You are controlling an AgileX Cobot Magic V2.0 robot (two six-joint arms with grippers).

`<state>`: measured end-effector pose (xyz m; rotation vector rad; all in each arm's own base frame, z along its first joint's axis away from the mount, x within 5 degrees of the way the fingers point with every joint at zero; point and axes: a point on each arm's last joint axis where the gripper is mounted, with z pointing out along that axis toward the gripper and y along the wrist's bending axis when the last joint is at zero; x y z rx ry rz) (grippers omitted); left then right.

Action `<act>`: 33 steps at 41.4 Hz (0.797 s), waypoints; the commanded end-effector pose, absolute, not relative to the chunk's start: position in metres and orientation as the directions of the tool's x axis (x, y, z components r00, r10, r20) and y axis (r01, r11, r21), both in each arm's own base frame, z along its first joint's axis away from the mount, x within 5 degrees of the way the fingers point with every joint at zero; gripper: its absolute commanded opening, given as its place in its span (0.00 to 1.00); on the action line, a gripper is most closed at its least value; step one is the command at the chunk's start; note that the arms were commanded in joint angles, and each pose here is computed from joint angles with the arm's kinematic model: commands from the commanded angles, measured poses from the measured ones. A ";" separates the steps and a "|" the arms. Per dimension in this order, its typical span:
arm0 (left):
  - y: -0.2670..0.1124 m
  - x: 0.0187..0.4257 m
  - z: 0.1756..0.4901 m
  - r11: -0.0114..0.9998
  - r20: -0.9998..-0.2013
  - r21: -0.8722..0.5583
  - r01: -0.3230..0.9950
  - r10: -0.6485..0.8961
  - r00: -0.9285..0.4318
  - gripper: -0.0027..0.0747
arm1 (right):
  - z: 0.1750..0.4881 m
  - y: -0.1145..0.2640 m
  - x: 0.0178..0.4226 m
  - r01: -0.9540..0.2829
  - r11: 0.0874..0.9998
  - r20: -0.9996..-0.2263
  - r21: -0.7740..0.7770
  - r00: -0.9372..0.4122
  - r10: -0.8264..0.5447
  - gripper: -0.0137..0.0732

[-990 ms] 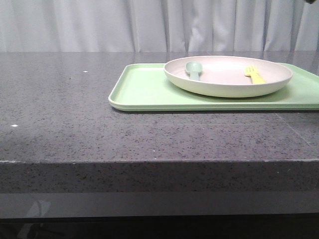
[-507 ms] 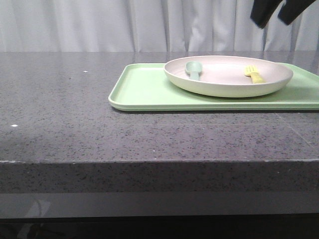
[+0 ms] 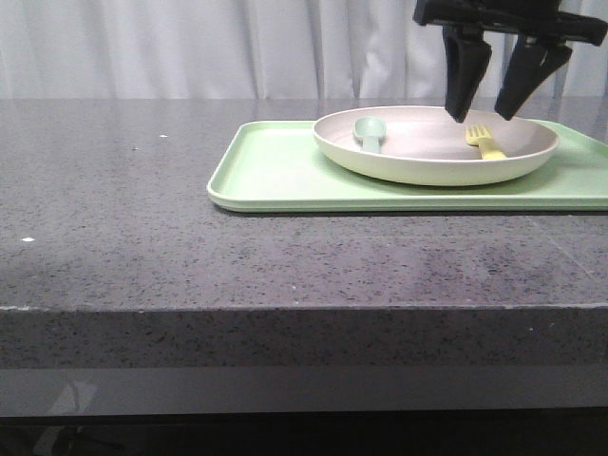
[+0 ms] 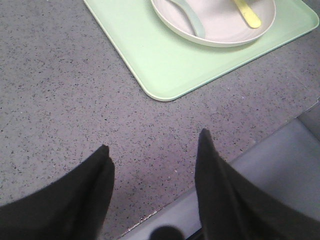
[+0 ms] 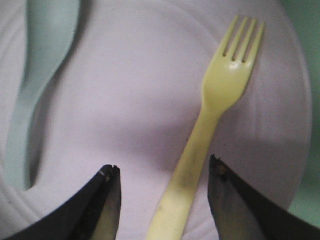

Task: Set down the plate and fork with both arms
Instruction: 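Lower the right gripper onto the yellow fork and grasp it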

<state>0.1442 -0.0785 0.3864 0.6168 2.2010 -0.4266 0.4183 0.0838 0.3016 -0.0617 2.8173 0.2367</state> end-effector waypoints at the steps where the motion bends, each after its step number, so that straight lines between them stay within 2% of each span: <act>1: -0.080 0.145 0.398 0.823 -0.813 -0.111 0.558 0.248 -0.527 0.51 | 0.328 0.072 0.418 -0.027 0.986 -0.361 0.162 -0.932 0.034 0.63; 13: -0.080 0.145 0.397 0.822 -0.812 -0.111 0.558 0.249 -0.528 0.51 | 0.312 0.072 0.429 -0.018 0.987 -0.323 0.158 -0.946 0.034 0.63; 33: -0.080 0.145 0.397 0.822 -0.812 -0.111 0.558 0.249 -0.528 0.51 | 0.307 0.073 0.431 -0.017 0.988 -0.308 0.155 -0.951 0.032 0.63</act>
